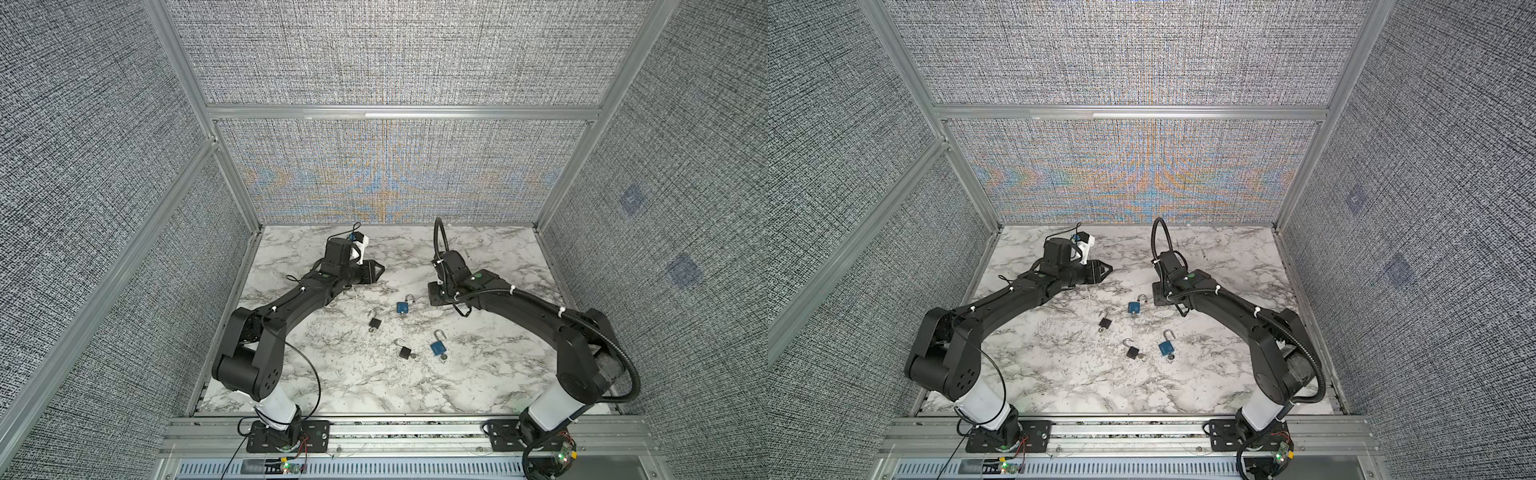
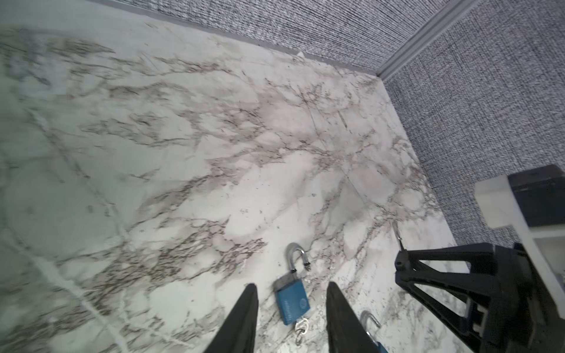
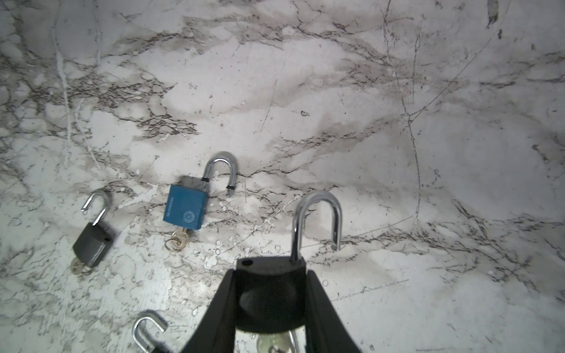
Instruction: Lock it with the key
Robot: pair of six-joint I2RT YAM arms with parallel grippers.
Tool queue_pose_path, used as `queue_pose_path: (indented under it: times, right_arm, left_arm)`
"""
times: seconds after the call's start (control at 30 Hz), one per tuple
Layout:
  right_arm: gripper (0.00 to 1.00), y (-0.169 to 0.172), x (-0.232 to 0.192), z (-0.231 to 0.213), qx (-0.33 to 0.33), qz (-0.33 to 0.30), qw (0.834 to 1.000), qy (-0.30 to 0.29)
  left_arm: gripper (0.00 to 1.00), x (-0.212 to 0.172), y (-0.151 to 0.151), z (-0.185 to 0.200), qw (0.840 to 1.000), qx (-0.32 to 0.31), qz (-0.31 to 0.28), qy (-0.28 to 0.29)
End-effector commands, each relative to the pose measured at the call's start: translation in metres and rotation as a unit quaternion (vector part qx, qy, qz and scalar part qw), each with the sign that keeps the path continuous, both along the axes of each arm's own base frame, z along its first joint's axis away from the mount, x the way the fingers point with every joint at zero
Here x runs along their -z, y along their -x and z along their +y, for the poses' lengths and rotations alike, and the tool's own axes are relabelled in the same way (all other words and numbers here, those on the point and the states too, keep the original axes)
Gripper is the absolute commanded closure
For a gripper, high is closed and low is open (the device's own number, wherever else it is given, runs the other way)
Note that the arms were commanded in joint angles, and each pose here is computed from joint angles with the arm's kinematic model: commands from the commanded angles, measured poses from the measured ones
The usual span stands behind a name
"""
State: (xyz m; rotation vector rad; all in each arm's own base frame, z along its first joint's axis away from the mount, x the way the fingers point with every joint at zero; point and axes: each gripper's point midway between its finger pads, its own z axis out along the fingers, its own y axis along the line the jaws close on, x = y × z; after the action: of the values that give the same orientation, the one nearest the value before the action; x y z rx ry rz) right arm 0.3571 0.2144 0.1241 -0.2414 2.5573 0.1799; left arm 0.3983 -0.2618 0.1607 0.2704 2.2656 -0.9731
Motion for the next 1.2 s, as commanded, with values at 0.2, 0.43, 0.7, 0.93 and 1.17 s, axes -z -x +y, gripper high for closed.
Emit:
queue_pose_path:
  times: [0.2,0.43,0.7,0.93,1.17]
  right_arm:
    - [0.71,0.024,-0.019,0.013,-0.029,-0.001,0.999,-0.017]
    - [0.71,0.032,-0.023,0.017,-0.038,-0.005,0.999,-0.023]
    - [0.71,0.034,-0.027,0.020,-0.042,-0.008,0.999,-0.027]
    - [0.71,0.035,-0.026,0.021,-0.044,-0.008,0.999,-0.026]
    - [0.71,0.035,-0.027,0.021,-0.043,-0.010,0.999,-0.025]
  left_arm:
    - [0.61,-0.012,0.023,-0.063,0.990,0.093,0.033,0.105]
    - [0.62,-0.009,0.035,-0.094,0.981,0.139,0.050,0.127]
    - [0.63,-0.002,0.041,-0.113,0.973,0.165,0.069,0.146]
    - [0.63,0.003,0.049,-0.128,0.967,0.187,0.081,0.155]
    - [0.65,0.005,0.053,-0.133,0.963,0.201,0.086,0.160]
